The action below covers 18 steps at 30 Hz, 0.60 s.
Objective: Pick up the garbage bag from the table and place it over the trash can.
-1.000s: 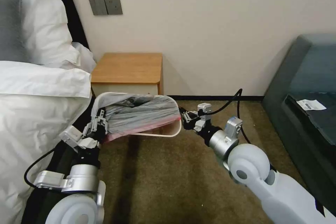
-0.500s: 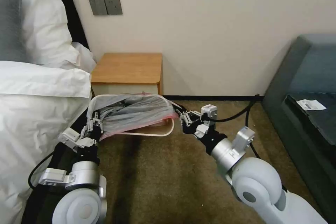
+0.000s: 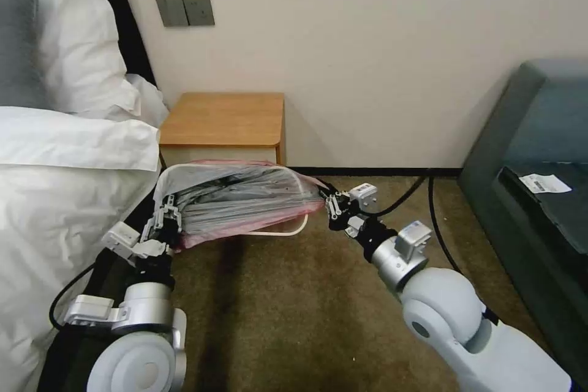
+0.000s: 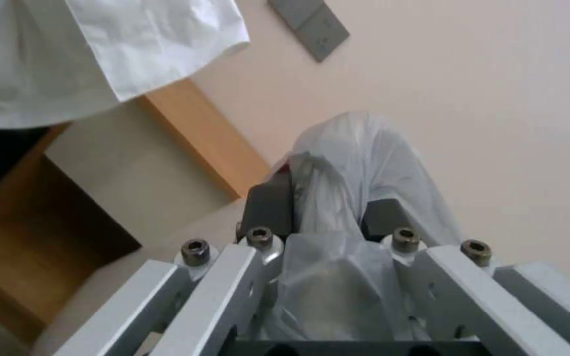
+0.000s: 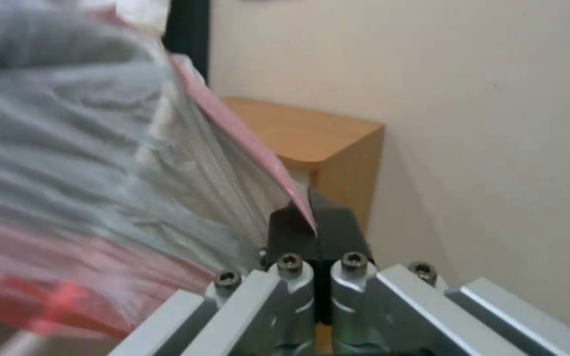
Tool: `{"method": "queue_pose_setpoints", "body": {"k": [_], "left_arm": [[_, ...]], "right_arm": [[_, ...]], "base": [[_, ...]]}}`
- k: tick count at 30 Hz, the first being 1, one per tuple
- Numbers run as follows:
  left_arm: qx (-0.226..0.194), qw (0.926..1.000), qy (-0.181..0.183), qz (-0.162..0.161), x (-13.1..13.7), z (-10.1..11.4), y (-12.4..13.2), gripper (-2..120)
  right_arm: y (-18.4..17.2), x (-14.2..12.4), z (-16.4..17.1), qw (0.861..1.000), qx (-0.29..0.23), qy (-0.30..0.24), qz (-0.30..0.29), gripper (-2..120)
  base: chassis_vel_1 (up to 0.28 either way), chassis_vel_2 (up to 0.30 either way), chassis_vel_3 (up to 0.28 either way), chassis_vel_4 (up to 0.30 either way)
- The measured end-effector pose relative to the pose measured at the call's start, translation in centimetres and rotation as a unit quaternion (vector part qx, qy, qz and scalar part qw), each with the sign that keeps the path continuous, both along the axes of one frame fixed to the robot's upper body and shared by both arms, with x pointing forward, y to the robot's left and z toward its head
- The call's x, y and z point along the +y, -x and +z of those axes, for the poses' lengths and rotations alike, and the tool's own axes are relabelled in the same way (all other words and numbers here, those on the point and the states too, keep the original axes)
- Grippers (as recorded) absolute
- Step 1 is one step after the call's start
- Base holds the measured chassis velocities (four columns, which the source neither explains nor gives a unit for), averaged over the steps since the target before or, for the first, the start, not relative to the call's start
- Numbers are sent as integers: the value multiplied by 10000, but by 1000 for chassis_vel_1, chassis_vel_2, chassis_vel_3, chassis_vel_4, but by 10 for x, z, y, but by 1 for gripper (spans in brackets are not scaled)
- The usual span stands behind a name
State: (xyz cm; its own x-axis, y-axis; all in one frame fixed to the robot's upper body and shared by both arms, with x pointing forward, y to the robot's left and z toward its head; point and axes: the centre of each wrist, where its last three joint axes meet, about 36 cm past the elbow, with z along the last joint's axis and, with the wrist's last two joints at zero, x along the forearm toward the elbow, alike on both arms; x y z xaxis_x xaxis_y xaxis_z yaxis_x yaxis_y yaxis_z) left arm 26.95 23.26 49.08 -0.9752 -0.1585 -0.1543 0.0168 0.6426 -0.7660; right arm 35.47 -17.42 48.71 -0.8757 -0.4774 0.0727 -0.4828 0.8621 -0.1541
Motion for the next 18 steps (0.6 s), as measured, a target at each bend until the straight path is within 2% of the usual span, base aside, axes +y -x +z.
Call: {"method": "queue_pose_setpoints", "body": {"k": [8,18], "left_arm": [[-20,9995,312,-16,-2,4,-1,15],[-44,9973,738,-26,-8,7,-2,15]], "right_arm": [[12,11,-10,9956,-279,893,111,0],[27,23,-15,9908,-129,1345,96,0]], "base": [[0,0,0,0],[0,0,0,0]]}}
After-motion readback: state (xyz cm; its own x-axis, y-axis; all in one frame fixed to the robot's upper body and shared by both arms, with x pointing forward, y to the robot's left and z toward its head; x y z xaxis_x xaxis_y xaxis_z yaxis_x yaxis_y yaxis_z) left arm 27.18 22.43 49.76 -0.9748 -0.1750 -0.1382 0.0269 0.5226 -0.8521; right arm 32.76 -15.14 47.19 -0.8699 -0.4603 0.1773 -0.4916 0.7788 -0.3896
